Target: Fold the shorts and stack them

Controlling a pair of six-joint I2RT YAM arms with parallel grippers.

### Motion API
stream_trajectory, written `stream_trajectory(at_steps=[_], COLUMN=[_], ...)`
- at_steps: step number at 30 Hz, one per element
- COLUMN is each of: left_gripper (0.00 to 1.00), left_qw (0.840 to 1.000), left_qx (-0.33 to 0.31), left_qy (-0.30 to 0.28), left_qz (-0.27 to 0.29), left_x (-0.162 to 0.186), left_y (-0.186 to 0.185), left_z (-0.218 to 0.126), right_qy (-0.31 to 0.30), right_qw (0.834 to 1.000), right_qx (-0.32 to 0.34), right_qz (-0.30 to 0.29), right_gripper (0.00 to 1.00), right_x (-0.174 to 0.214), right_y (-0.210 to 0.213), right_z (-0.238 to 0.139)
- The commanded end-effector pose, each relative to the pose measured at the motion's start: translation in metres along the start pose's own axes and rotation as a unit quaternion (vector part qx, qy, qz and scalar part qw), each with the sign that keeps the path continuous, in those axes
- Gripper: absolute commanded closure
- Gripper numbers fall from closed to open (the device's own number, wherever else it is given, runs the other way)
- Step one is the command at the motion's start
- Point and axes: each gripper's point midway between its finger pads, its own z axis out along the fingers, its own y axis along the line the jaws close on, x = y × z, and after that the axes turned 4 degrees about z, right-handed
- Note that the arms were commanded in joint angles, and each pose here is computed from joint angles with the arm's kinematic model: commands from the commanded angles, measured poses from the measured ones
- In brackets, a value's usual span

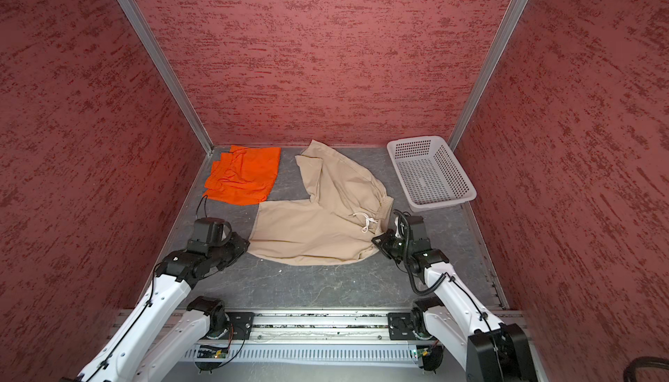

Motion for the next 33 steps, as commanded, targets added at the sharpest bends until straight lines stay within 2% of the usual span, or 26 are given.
stream_trajectory(at_steps=[1,3,7,13,17,20,24,27,30,33], left_gripper=[0.48,0.44,0.45,0.57,0.68,0.80,0.89,0.94,1.00,1.00], left_qw=[0.999,0.999,1.000,0.997,0.996,0.995,0.995,0.995,0.996,0.996], left_qx=[-0.024,-0.017,0.011,0.075,0.087,0.090,0.079,0.058,0.032,0.000], left_qy=[0.021,0.011,-0.018,-0.006,0.009,0.024,0.048,0.067,0.082,0.094], left_qz=[-0.034,-0.035,-0.023,0.000,0.029,0.042,0.045,0.038,0.017,-0.008], left_x=[0.017,0.015,0.003,-0.006,-0.003,0.002,0.009,0.015,0.023,0.031], left_y=[0.016,0.014,0.001,-0.038,-0.061,-0.075,-0.079,-0.073,-0.059,-0.040], left_z=[-0.009,-0.018,-0.026,0.001,0.028,0.050,0.080,0.100,0.113,0.119], right_qy=[-0.013,-0.038,-0.071,-0.087,-0.102,-0.089,-0.044,-0.031,-0.033,-0.033], right_qw=[0.997,0.996,0.992,0.982,0.972,0.980,0.987,0.989,0.987,0.982], right_qx=[0.064,0.078,0.109,0.158,0.196,0.153,0.114,0.113,0.139,0.173], right_qz=[0.029,0.019,-0.004,-0.058,-0.081,-0.094,-0.101,-0.091,-0.079,-0.064], right_gripper=[0.63,0.58,0.57,0.59,0.57,0.62,0.77,0.86,0.91,0.93], right_x=[0.008,0.003,-0.007,-0.023,-0.034,-0.033,-0.013,-0.007,-0.006,-0.004], right_y=[-0.023,-0.016,-0.001,0.023,0.026,0.042,0.044,0.025,-0.003,-0.034], right_z=[-0.018,-0.038,-0.067,-0.084,-0.094,-0.079,-0.031,-0.004,0.010,0.017])
